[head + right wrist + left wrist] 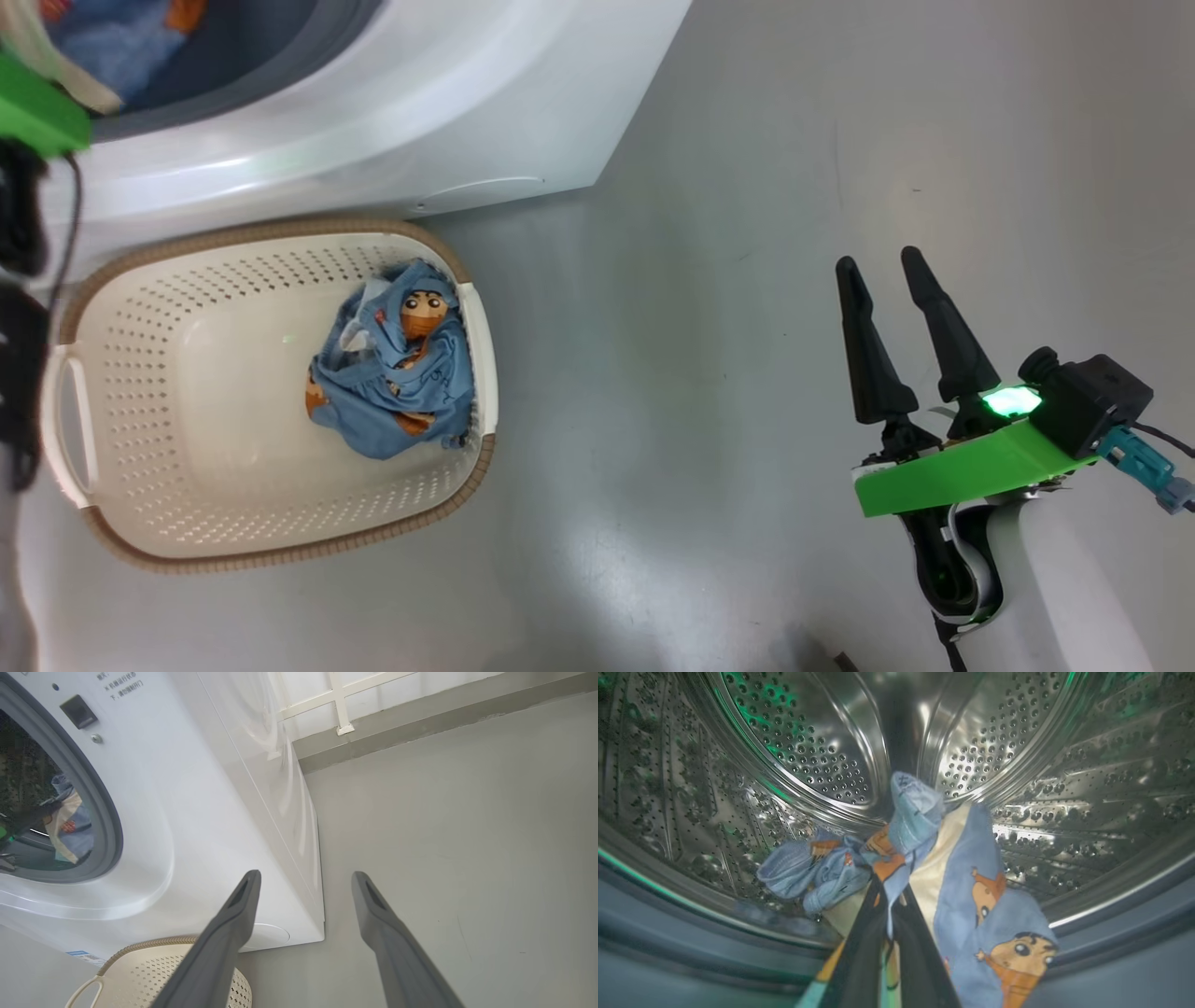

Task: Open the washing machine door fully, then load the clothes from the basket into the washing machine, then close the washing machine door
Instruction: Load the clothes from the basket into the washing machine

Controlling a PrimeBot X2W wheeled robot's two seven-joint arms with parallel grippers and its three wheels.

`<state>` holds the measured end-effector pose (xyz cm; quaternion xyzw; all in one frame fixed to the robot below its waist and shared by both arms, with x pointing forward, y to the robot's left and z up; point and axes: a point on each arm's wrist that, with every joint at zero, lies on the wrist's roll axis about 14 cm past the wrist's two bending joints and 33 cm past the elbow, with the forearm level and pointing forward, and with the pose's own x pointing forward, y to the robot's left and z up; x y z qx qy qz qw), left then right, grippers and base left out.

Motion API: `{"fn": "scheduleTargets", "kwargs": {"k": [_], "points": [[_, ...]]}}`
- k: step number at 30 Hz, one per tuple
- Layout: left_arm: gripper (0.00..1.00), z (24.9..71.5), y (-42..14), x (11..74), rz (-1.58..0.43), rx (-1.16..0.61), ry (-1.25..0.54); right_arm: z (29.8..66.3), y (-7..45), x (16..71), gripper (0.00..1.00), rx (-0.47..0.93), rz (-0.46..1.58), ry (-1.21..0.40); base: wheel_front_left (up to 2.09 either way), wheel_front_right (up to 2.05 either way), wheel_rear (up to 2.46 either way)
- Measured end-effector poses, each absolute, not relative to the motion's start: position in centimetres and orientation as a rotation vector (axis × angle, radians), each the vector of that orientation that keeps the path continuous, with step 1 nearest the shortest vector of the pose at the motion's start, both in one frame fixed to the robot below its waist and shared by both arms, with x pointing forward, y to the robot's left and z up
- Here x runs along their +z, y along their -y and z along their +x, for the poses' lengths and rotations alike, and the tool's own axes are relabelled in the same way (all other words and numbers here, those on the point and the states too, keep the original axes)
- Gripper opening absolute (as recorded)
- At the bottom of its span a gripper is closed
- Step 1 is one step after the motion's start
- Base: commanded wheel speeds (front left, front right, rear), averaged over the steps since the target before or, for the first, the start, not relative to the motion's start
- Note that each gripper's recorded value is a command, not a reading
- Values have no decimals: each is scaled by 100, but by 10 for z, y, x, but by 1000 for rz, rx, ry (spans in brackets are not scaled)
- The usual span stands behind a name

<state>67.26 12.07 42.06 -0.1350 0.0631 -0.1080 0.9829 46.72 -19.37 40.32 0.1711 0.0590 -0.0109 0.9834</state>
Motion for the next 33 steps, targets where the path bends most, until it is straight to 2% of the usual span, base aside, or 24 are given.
{"fn": "scheduleTargets", "kwargs": {"k": [9,12,13,14,15,16,33], "points": [[0,708,-128,475,-287,-189,27,462,198,403,100,-32,342,-126,0,0,0],[0,710,-115,477,-253,-222,46,460,201,402,100,-42,341,-130,0,0,0],[8,709,-110,471,-240,-232,29,459,202,402,100,-45,340,-130,0,0,0],[43,707,-106,464,-228,-240,7,459,203,402,100,-47,339,-131,0,0,0],[84,706,-103,455,-219,-244,-17,459,203,402,100,-48,338,-132,0,0,0],[100,704,-101,448,-213,-247,-37,459,203,401,100,-48,338,-133,0,0,0],[100,684,-115,431,-189,-231,-87,465,195,403,100,-29,352,-123,0,0,0]]}}
